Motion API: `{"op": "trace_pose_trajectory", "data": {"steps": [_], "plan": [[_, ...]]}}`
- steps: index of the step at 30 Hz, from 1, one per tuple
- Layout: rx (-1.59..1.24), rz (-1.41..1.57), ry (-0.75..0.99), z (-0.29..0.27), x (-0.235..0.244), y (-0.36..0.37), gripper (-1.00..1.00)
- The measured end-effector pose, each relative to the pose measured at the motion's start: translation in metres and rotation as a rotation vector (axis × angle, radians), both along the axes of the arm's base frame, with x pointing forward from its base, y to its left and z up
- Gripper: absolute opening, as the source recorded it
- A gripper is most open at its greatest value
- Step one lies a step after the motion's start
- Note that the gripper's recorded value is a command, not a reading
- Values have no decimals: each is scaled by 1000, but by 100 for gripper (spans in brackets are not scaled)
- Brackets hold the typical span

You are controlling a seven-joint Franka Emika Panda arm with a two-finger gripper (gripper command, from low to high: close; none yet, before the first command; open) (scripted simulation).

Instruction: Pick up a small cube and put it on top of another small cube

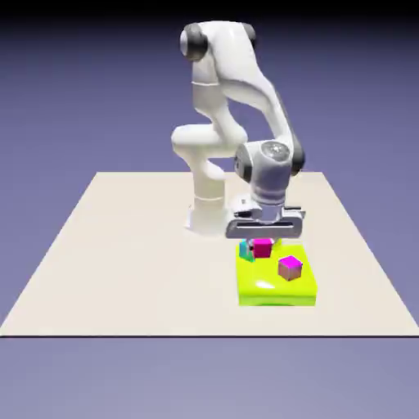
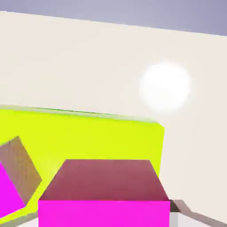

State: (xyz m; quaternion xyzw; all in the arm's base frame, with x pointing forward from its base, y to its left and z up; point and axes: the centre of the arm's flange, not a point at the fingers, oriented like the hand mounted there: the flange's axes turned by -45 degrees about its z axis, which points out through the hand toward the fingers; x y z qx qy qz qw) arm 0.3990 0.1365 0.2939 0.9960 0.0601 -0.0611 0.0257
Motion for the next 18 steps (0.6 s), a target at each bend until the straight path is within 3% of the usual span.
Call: {"op": "trace_pose_trajectory", "data": {"steps": [9, 14, 15, 18], "plan": [[47, 98, 0, 17, -86, -9, -100], [45, 98, -1, -41, -90, -10, -100], [46, 98, -1, -50, -92, -10, 100], [44, 98, -1, -39, -90, -10, 100]]}}
